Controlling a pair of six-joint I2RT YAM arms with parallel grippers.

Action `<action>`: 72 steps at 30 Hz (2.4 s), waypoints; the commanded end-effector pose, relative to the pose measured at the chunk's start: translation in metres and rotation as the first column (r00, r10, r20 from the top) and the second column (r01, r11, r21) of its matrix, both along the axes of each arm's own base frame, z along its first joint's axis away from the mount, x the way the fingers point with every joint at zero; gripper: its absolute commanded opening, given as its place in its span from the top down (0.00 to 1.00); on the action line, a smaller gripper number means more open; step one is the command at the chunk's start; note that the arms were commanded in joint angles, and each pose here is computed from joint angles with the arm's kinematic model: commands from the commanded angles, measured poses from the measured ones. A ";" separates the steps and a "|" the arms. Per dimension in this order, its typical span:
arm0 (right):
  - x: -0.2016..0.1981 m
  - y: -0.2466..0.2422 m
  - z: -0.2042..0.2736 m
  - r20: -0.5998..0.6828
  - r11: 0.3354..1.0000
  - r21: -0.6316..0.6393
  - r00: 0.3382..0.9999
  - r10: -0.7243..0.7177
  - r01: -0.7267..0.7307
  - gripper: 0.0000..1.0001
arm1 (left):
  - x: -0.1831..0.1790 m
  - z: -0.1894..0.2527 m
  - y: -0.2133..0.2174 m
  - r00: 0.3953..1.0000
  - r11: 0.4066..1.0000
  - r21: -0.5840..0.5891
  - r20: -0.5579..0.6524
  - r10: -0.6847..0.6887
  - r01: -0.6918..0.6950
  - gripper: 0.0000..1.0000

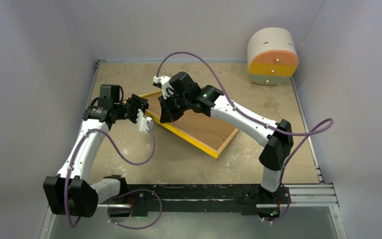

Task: Put the photo into the frame
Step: Turn over the photo frame at the center of the board.

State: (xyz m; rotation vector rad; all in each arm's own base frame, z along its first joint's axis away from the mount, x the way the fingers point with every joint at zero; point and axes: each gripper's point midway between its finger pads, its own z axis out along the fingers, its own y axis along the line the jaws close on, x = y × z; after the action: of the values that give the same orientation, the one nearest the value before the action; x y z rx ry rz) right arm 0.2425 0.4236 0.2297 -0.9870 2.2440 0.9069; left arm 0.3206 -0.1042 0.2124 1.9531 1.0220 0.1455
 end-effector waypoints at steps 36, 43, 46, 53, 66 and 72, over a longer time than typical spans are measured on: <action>-0.013 -0.122 -0.012 0.524 0.859 -0.490 0.837 0.159 0.144 0.12 | 0.014 0.049 -0.011 0.995 0.990 -0.122 -0.086 0.054 -0.064 0.71; -0.001 -0.126 -0.011 0.597 0.838 -0.507 0.783 0.173 0.201 0.19 | 0.015 0.052 -0.012 0.993 0.987 -0.142 -0.100 0.064 -0.078 0.72; 0.004 -0.124 -0.011 0.621 0.826 -0.515 0.764 0.177 0.228 0.28 | 0.015 0.052 -0.012 0.992 0.986 -0.146 -0.106 0.069 -0.084 0.72; 0.020 -0.106 0.007 0.674 0.824 -0.488 0.725 0.146 0.287 0.72 | 0.020 0.064 -0.014 0.985 0.970 -0.205 -0.133 0.106 -0.132 0.67; 0.029 -0.056 0.062 0.693 0.911 -0.321 0.720 0.038 0.260 0.92 | 0.058 0.179 0.039 0.915 0.640 -0.674 -0.143 0.376 -0.369 0.14; 0.031 -0.015 0.113 0.659 0.957 -0.180 0.750 -0.054 0.227 1.00 | 0.077 0.208 0.087 0.825 0.413 -0.733 -0.365 0.431 -0.540 0.11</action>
State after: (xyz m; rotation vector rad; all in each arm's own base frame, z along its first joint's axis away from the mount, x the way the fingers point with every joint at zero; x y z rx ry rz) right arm 0.2747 0.3870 0.2840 -1.1478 1.8446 -0.0262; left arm 0.3943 -0.0205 0.3779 0.9410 1.3927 0.0414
